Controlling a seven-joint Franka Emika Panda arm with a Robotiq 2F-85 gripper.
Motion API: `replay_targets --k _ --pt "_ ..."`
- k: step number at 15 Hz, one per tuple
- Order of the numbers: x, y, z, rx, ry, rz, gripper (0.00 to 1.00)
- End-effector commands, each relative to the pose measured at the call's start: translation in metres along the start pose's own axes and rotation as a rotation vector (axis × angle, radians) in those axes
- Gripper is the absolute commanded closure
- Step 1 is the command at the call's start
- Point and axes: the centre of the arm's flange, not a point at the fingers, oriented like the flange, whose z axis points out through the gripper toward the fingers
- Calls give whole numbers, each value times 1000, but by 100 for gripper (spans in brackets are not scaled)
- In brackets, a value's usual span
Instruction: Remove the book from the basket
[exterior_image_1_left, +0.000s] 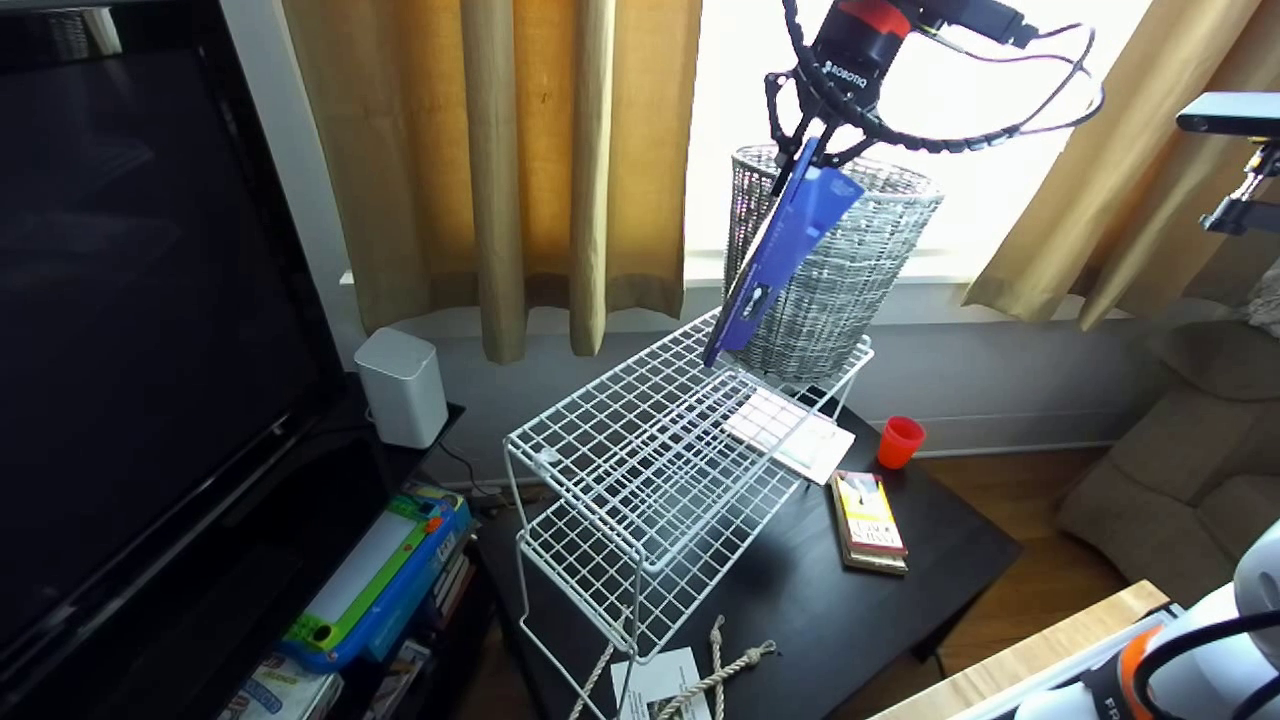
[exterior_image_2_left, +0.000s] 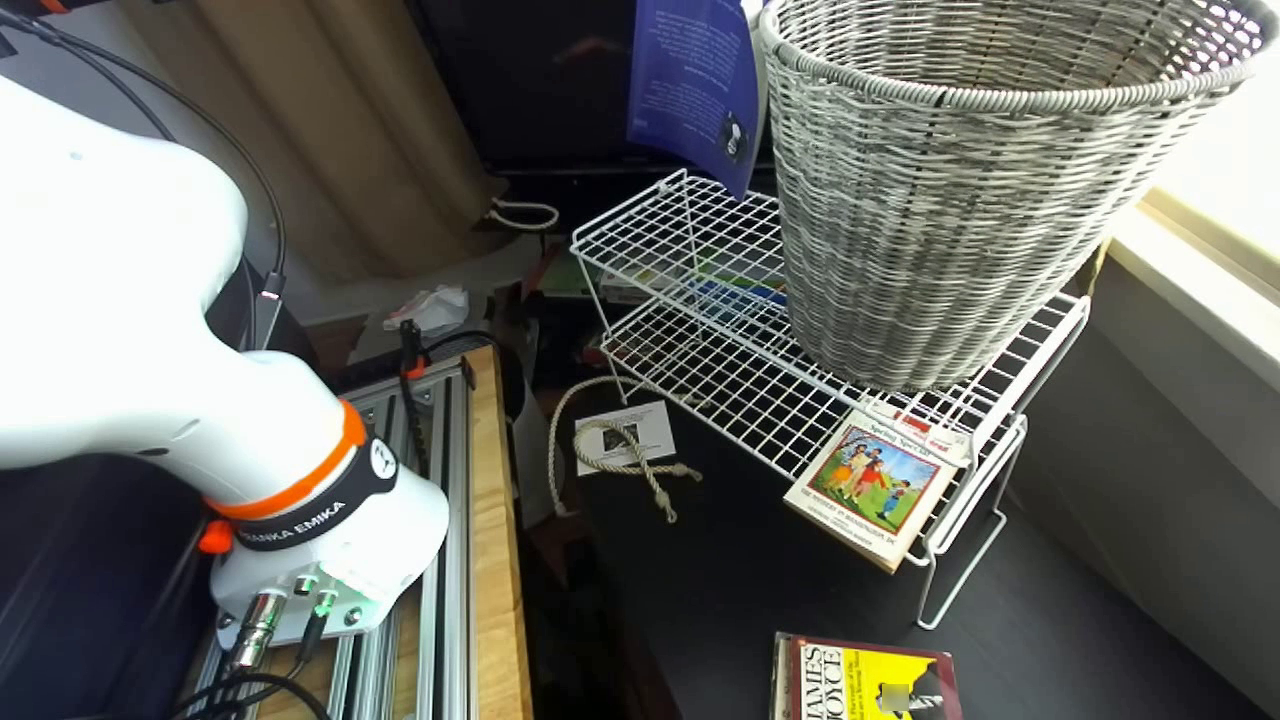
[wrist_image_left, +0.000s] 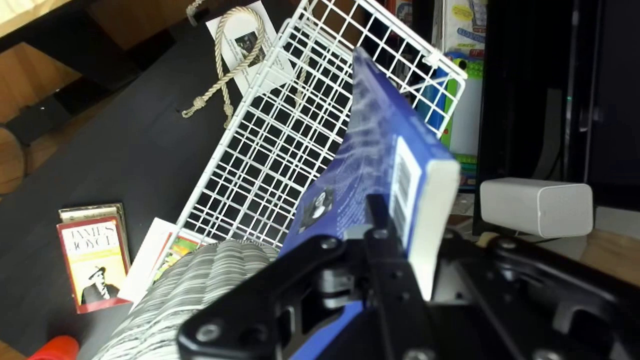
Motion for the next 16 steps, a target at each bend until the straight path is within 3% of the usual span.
replay_targets --k 1,4,9,16 --pt "-17 -26 23 -37 -58 -55 97" --pt "-37 -40 46 -77 -79 -80 97" --pt "-53 -50 94 -133 -31 -94 97" --pt "-65 -44 139 -40 167 -196 97"
